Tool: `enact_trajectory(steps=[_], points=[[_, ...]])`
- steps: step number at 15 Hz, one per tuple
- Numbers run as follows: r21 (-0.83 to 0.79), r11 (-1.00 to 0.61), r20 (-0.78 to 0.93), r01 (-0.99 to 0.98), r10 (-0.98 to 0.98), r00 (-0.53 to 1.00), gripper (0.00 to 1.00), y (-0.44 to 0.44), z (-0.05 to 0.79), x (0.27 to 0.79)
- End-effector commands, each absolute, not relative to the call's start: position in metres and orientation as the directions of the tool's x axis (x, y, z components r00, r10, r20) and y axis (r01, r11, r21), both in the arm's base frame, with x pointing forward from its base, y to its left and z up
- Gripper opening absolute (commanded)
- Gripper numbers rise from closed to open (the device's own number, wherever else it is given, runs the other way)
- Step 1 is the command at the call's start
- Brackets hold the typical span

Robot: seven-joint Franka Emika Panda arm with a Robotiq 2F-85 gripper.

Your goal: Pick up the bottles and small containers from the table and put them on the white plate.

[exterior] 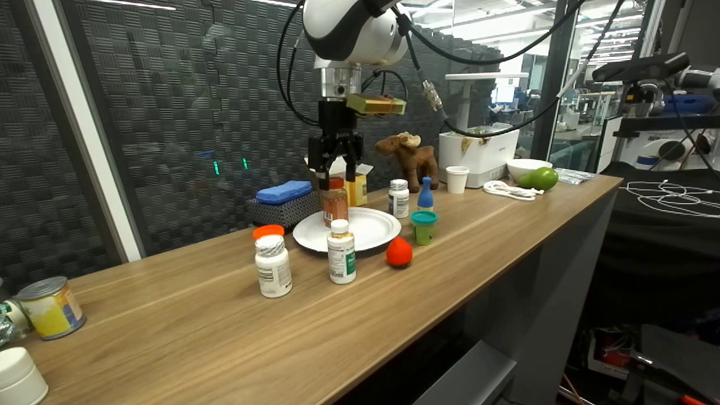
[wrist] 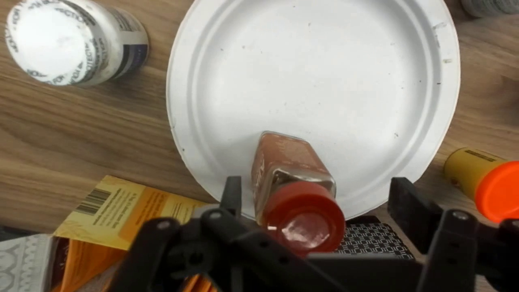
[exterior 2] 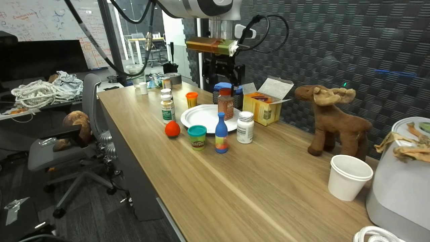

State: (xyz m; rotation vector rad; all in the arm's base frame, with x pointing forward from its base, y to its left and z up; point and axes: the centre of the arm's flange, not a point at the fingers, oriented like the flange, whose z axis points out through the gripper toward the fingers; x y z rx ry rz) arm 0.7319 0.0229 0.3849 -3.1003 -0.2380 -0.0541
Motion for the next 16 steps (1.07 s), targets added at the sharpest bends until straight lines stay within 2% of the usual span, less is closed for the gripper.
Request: enact_trajectory(steps=[1, 9, 16], points=[[0.006, -0.992, 0.061, 0.124, 0.124, 0.99, 1.0, 0.004, 0.412, 0.71], [0.112, -0.994, 0.075, 0.01, 0.019, 0.997, 1.0, -0.07, 0.455, 0.663], [0.097, -0.995, 0.072, 0.006, 0.013, 0.997, 1.0, -0.09, 0.401, 0.628]])
